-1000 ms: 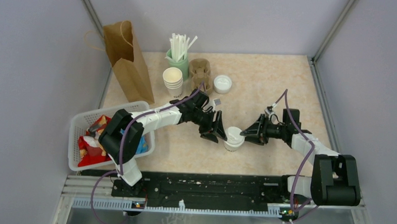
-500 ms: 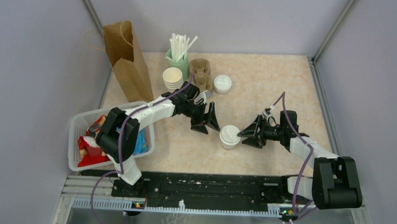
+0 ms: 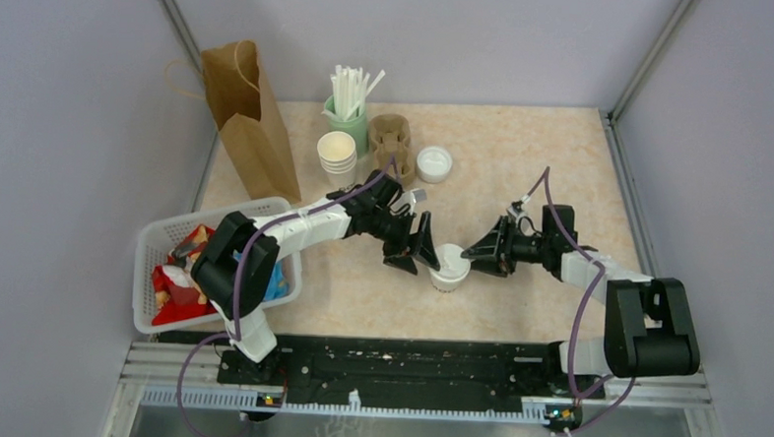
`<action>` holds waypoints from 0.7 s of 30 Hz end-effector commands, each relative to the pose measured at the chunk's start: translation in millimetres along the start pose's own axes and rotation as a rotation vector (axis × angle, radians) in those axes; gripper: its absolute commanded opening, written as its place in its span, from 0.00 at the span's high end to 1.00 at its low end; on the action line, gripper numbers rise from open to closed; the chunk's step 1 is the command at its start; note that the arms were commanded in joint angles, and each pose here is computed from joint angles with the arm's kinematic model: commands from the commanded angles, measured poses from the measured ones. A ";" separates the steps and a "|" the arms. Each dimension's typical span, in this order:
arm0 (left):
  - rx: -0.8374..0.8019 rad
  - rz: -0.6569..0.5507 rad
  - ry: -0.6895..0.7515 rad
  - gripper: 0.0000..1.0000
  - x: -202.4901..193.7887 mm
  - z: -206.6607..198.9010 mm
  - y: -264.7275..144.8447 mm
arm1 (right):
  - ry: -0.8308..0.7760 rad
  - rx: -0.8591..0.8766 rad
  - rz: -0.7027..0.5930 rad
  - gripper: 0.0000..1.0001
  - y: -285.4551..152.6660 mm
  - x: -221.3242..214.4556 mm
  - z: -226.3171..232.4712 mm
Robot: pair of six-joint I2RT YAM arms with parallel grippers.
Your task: Pack the takeout coffee
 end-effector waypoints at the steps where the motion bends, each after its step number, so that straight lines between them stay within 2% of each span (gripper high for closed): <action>1: 0.160 0.049 -0.081 0.28 -17.1 48.8 14.8 | 0.034 -0.040 -0.050 0.54 9.5 -0.5 -23.9; 3: 0.197 0.058 -0.072 0.30 -19.9 55.4 14.1 | 0.057 -0.054 -0.051 0.54 8.1 -8.3 -28.3; 7: 0.218 0.021 0.028 0.27 -1.7 40.4 0.7 | 0.017 -0.039 -0.072 0.50 -2.1 -12.3 -7.9; 9: 0.219 0.014 0.065 0.22 7.8 29.0 -6.5 | -0.012 -0.011 -0.071 0.42 -6.1 -10.0 6.6; 11: 0.188 -0.005 0.102 0.14 19.1 12.7 -13.1 | -0.051 0.019 -0.064 0.30 -8.0 -3.1 20.8; 14: 0.089 -0.019 0.123 0.07 25.3 -10.3 -18.6 | -0.084 0.033 -0.036 0.21 -4.1 6.9 29.1; 19: 0.014 0.005 0.092 0.05 15.1 -18.7 -7.6 | -0.091 -0.002 0.018 0.20 8.5 14.7 23.7; 21: 0.028 0.026 0.060 0.08 8.6 -10.2 0.3 | -0.081 -0.005 0.012 0.24 11.6 17.6 19.8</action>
Point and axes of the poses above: each gripper's point midway between its finger pads, its own y axis out along the fingers, its own z axis along the line the jaws close on, x = y × z, the point moved 6 cm from there along -y, back along the fingers, and after that the axes turned 4 degrees about y, right-handed, at the moved point
